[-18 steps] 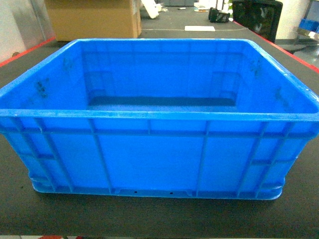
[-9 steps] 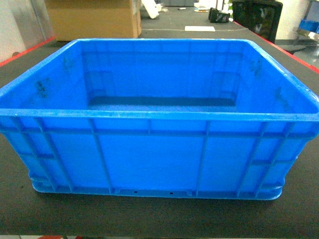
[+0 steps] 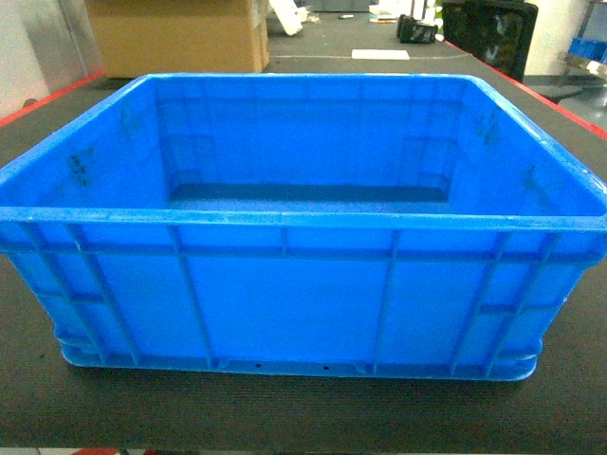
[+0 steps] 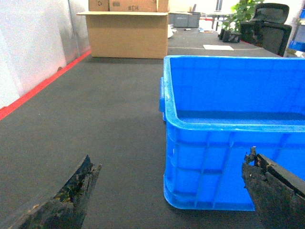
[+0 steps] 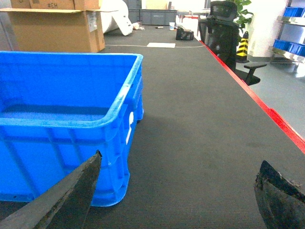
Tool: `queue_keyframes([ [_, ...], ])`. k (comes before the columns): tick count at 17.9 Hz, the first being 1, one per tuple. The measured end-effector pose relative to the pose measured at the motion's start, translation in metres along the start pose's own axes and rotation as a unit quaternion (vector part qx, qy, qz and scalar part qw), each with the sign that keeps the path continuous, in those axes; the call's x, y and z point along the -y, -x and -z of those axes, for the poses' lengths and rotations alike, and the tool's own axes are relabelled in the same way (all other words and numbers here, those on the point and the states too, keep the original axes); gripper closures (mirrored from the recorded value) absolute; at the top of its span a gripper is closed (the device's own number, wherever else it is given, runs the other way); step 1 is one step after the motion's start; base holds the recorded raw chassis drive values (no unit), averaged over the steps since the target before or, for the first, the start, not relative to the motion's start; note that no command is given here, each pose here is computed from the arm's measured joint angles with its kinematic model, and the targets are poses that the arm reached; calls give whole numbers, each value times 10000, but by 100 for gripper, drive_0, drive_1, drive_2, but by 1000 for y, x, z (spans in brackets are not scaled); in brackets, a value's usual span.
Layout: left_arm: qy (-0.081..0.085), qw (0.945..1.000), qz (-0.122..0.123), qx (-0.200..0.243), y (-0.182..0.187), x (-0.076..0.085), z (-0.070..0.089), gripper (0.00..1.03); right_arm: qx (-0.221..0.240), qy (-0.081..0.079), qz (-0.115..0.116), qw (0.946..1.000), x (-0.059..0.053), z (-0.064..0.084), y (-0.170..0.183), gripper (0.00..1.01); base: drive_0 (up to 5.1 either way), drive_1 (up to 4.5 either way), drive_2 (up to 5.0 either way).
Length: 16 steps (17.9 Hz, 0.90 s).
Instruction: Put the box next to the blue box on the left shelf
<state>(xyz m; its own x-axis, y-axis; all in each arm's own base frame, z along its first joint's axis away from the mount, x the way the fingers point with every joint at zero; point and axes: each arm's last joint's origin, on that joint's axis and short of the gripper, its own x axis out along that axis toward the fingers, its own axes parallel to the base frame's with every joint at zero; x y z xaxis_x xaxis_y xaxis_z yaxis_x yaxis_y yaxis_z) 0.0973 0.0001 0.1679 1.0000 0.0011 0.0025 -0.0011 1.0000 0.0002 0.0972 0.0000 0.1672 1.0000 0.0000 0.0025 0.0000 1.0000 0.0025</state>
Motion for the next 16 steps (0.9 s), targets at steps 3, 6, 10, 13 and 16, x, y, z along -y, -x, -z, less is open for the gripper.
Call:
queue_keyframes([
  [3, -2, 10000, 0, 0, 0, 0, 0, 5, 0, 0, 0, 10000, 0, 0, 0, 3, 0, 0, 0],
  [6, -2, 10000, 0, 0, 0, 0, 0, 5, 0, 0, 0, 10000, 0, 0, 0, 3, 0, 0, 0],
  [10, 0, 10000, 0, 2, 0, 0, 0, 5, 0, 0, 0, 10000, 0, 0, 0, 3, 0, 0, 0],
  [13, -2, 10000, 0, 0, 0, 0, 0, 5, 0, 0, 0, 10000, 0, 0, 0, 3, 0, 0, 0],
  [16, 154, 9974, 88, -693, -7, -1, 2, 5, -909, -63, 455, 9948, -4, -4, -9, 3, 0, 0, 0],
])
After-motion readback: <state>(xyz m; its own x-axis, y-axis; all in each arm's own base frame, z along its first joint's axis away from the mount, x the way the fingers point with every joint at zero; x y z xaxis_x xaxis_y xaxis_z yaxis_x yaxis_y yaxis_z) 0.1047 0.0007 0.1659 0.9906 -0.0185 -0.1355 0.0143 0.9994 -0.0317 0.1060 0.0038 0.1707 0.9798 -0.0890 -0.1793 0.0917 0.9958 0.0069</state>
